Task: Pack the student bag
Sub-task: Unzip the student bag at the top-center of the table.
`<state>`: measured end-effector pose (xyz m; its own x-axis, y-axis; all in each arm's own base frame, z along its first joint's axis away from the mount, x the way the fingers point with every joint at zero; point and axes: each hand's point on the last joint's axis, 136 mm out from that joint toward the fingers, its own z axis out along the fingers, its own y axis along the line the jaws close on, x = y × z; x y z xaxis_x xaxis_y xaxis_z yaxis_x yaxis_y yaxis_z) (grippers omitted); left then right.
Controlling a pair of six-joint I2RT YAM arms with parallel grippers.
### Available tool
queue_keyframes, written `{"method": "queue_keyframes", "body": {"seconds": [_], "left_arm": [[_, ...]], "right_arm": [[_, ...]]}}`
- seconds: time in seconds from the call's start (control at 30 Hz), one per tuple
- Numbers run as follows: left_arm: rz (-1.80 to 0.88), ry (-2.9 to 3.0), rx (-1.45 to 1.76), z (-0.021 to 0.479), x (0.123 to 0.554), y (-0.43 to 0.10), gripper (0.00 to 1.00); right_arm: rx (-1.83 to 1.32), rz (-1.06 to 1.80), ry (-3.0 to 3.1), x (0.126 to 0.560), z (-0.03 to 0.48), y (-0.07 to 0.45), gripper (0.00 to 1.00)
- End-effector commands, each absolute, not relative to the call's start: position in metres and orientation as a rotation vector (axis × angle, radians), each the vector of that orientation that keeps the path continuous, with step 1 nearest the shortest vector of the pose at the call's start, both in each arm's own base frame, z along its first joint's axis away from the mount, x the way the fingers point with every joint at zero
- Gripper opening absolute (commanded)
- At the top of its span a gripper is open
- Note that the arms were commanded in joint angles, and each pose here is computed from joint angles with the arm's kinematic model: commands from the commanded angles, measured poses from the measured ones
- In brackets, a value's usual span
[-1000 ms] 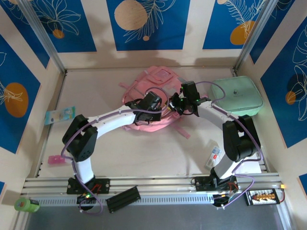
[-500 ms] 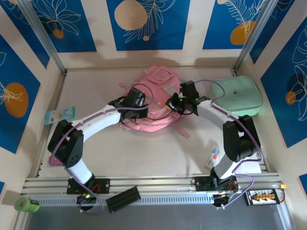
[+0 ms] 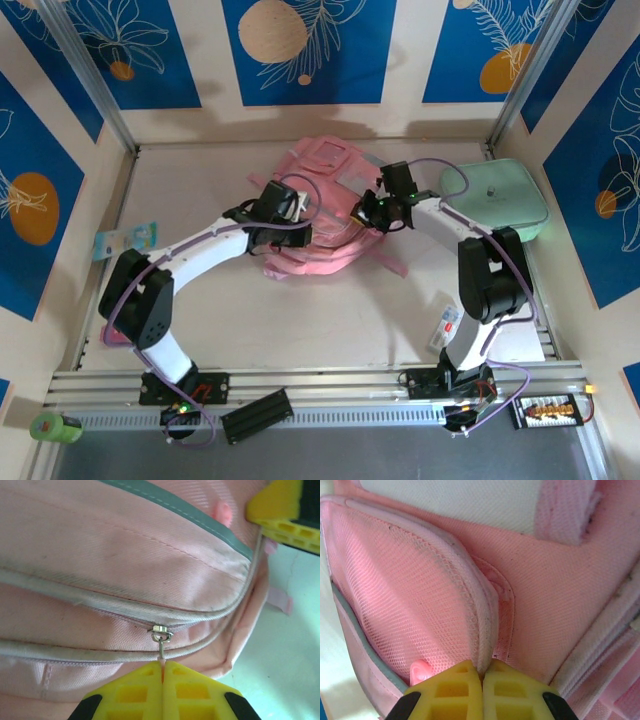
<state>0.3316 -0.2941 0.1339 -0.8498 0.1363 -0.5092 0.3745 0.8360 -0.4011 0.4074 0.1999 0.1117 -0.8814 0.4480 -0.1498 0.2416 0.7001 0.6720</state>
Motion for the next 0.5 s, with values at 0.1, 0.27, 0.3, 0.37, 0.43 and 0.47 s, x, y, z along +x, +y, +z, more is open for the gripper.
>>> {"method": "queue_keyframes", "body": {"seconds": [0.1, 0.27, 0.3, 0.37, 0.43, 0.47], "left_arm": [[-0.685, 2.598, 0.508, 0.125, 0.305, -0.311, 0.0], [-0.599, 2.598, 0.482, 0.123, 0.313, -0.303, 0.0], [-0.604, 2.594, 0.482, 0.124, 0.313, -0.304, 0.02], [-0.623, 2.58, 0.476, 0.131, 0.316, -0.307, 0.16], [-0.634, 2.56, 0.479, 0.138, 0.319, -0.311, 0.27], [-0.625, 2.553, 0.477, 0.142, 0.322, -0.312, 0.32]], "right_arm": [[0.438, 0.938, 2.497, 0.444, 0.137, 0.181, 0.03], [0.467, 0.938, 2.484, 0.427, 0.147, 0.174, 0.18], [0.472, 0.941, 2.485, 0.423, 0.148, 0.174, 0.18], [0.483, 0.948, 2.49, 0.414, 0.149, 0.175, 0.21], [0.49, 0.953, 2.49, 0.406, 0.151, 0.175, 0.23], [0.491, 0.954, 2.489, 0.403, 0.152, 0.176, 0.25]]}}
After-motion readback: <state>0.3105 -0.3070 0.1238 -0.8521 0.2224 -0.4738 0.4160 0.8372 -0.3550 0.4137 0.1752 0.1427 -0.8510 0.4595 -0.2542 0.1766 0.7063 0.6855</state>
